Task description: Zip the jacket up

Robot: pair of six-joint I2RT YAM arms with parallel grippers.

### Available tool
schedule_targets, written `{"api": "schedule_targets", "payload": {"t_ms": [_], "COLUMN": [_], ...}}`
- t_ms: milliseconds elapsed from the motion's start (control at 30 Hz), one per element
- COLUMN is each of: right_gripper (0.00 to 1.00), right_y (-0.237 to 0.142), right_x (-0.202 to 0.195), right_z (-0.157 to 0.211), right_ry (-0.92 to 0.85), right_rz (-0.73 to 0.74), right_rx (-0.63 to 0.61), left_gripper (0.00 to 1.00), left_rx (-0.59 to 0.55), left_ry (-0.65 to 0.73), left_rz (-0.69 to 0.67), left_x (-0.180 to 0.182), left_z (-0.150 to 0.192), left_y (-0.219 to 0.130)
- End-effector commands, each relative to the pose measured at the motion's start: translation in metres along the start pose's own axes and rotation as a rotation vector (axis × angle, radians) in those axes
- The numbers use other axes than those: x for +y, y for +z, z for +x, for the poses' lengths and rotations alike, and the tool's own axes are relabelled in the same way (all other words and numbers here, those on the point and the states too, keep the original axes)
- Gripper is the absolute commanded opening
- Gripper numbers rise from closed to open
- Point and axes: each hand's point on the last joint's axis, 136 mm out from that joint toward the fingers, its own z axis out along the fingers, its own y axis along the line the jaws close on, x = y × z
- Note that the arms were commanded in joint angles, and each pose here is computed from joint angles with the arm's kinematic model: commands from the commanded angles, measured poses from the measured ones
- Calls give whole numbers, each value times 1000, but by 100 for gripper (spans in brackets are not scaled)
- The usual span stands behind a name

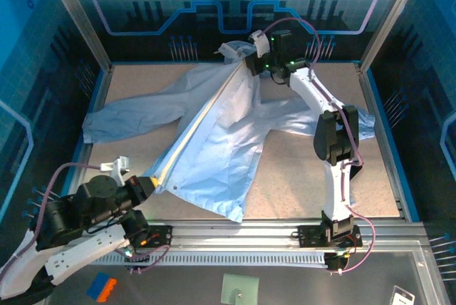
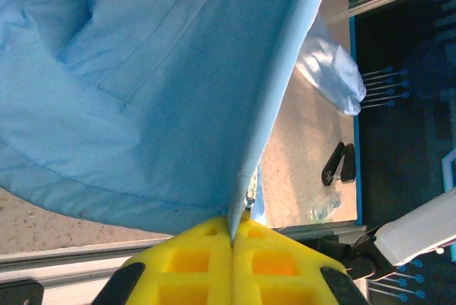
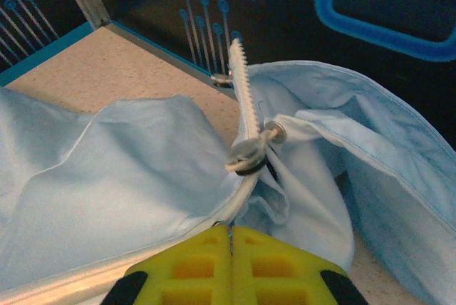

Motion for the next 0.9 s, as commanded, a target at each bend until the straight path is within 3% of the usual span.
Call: {"api": "schedule_targets", "payload": {"t_ms": [0,600,867], "right_gripper": [0,0,0], "right_y": [-15,2,12], "right_x": [-69,-131,-140], "right_z": [-15,-9,2], "right_ry": [-4,50,54], "right_rz": [166,203,192], "right_rx": [-54,-50,-40], "left_gripper": [0,0,0], "left_rx": [-18,-11,58], "left_ry": [6,-1,-10], "left_rz": [-78,-163,-181], "left_x": [20,22,19], "left_z": [-4,-7,11], "left_y": [-18,-14,23]}}
